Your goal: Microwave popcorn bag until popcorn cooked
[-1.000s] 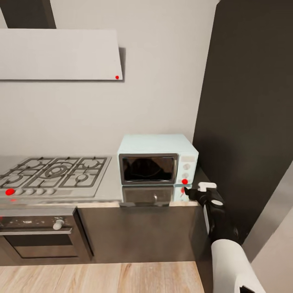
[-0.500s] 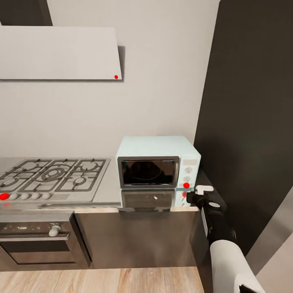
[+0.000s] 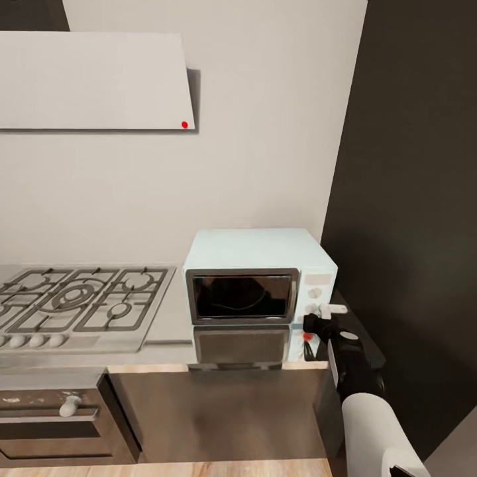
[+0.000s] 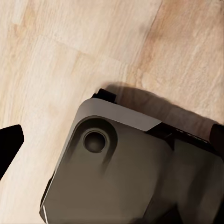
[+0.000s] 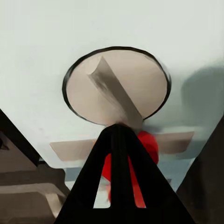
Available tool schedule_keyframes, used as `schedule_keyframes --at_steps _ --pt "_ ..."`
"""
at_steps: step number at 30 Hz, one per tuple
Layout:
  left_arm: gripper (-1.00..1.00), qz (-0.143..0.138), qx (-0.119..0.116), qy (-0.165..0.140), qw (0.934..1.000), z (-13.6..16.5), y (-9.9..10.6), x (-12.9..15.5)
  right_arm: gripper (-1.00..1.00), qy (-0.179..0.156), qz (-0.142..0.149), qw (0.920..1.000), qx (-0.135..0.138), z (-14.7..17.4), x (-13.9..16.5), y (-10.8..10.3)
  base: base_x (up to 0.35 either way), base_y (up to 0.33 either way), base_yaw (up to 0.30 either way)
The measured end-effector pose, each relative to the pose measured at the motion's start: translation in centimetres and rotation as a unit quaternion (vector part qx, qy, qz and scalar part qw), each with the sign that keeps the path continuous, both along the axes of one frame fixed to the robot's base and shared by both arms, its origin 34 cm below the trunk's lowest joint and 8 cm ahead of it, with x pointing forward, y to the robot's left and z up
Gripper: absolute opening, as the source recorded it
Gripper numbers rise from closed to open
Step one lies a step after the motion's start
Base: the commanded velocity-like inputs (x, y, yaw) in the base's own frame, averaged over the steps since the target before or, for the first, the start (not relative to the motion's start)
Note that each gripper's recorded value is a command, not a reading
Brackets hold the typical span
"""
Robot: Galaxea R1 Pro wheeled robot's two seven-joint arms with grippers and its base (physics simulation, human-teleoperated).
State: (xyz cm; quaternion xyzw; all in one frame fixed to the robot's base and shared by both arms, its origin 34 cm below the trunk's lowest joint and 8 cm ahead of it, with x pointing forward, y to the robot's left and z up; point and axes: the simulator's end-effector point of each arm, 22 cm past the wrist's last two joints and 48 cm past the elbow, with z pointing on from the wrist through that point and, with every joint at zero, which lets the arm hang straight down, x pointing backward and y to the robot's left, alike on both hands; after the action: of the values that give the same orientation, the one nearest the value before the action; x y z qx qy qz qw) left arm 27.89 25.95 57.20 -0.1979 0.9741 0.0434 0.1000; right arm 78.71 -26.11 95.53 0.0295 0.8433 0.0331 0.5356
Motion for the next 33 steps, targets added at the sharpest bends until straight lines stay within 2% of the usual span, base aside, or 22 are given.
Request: schedule_keyframes --at_steps 8,22,27,30,31,33 --pt "1.00 0.000 0.000 0.001 1.0000 -0.1 -0.1 0.0 -1.00 0.003 -0.001 1.0000 -0.005 -0.4 0.0 -0.2 -0.026 0.000 0.000" --pt "1.00 -0.001 0.000 0.003 1.0000 -0.1 -0.5 0.0 -1.00 0.000 0.001 0.9999 -0.013 0.3 0.5 -0.3 -0.323 0.000 0.000" --pt "1.00 -0.001 -0.001 0.003 1.0000 -0.1 -0.6 0.0 -1.00 0.005 0.004 0.9993 -0.037 0.4 0.4 -0.8 -0.336 0.000 0.000" --pt "1.00 -0.001 -0.001 0.003 1.0000 -0.1 -0.6 0.0 -1.00 0.006 0.004 0.9992 -0.038 0.3 0.4 -0.7 -0.336 0.000 0.000" --pt "1.00 -0.001 -0.001 0.002 1.0000 -0.1 -0.6 0.0 -1.00 0.009 0.005 0.9993 -0.036 0.0 0.3 -0.6 -0.336 0.000 0.000" --pt "1.00 -0.001 -0.001 0.003 1.0000 -0.1 -0.6 0.0 -1.00 0.039 0.015 0.9988 -0.024 -2.8 -0.5 0.8 -0.336 0.000 0.000"
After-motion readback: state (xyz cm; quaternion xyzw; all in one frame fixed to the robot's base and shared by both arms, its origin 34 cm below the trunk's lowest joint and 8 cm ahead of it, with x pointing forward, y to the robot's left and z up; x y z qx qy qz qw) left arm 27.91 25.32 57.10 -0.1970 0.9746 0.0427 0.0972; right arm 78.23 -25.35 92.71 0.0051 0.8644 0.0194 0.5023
